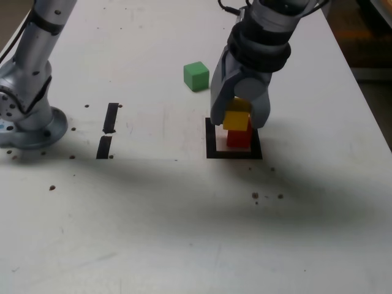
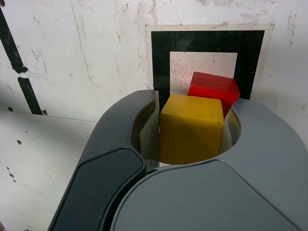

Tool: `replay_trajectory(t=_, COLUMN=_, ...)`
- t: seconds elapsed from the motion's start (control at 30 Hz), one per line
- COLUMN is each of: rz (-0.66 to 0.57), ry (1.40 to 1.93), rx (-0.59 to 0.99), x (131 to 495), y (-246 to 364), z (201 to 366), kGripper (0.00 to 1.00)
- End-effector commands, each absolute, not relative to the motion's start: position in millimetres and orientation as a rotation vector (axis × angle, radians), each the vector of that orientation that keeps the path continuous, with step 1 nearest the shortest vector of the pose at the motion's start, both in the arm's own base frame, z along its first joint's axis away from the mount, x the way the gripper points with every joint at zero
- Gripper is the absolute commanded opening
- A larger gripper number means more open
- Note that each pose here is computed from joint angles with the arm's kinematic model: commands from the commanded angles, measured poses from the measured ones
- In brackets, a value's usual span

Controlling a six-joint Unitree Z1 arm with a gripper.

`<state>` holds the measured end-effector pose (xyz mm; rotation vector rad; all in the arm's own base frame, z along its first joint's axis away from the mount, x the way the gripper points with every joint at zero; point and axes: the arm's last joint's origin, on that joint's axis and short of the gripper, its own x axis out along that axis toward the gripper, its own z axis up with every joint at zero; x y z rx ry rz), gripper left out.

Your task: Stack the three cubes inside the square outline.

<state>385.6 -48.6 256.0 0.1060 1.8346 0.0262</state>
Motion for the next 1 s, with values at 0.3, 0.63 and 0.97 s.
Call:
replay_trajectory(t=0.3, rz=0.026, ry=1.808, rx=0.112, x=391.8, y=-48.5, z=252.5, kGripper=0.49)
replay_trajectory(t=0.63, rz=0.044, ry=1.830, rx=0.129, x=387.4, y=-47.0, z=247.1, kGripper=0.96)
replay_trajectory(t=0.97, rz=0.086, ry=1.755, rx=0.152, x=353.9, y=-38.5, z=305.4, kGripper=1.00)
